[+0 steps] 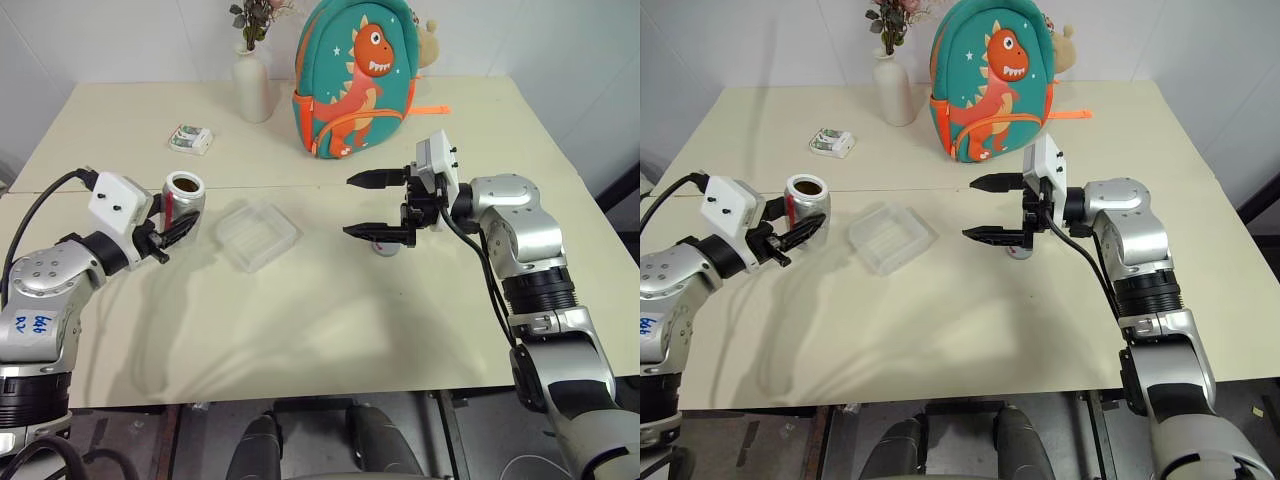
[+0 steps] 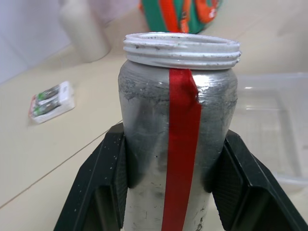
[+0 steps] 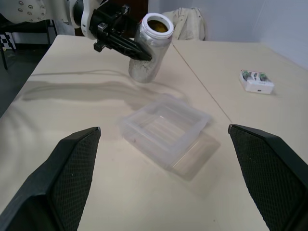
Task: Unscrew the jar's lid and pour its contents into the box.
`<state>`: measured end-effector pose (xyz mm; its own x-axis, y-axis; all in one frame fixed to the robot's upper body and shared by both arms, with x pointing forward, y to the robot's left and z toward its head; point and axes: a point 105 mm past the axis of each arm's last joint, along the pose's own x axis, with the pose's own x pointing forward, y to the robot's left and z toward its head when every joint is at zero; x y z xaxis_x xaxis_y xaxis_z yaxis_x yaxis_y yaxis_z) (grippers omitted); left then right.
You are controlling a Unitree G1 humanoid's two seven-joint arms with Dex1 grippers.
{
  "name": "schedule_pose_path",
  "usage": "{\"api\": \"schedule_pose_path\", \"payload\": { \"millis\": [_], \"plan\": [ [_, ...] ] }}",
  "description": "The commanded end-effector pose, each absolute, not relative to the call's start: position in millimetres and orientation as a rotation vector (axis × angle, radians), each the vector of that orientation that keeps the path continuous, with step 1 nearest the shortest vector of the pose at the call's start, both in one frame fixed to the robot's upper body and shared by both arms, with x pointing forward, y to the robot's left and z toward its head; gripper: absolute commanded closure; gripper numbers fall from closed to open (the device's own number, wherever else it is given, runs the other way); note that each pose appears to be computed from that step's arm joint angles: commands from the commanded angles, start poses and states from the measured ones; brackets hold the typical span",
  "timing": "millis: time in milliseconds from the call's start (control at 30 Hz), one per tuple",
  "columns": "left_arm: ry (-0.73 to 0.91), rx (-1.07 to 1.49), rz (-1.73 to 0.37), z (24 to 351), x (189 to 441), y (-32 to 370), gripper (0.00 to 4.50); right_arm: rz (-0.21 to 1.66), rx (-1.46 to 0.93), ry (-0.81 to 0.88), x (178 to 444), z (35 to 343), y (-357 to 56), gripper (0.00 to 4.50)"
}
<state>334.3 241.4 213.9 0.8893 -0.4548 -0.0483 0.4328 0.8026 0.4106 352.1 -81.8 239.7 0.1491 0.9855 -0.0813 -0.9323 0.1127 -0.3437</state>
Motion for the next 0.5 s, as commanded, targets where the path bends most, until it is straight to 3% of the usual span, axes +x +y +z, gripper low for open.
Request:
{"api": "schedule_pose_path", "payload": {
  "millis": [33, 133, 267, 500],
  "plan": [
    [-0.099, 0.436, -0.486, 225, 335, 238, 2.59, 1.431, -0.373, -0.232, 347, 248, -80, 0.03],
    [-0.074, 0.536, -0.453, 225, 341, 240, 2.59, 1.427, -0.368, -0.234, 346, 244, -79, 0.03],
    [-0.069, 1.000, -0.335, 237, 359, 245, 2.59, 1.416, -0.342, -0.243, 346, 245, -78, 0.03],
    [-0.426, 1.702, -0.176, 286, 376, 204, 2.59, 1.410, -0.283, -0.252, 345, 244, -73, 0.03]
  ]
}}
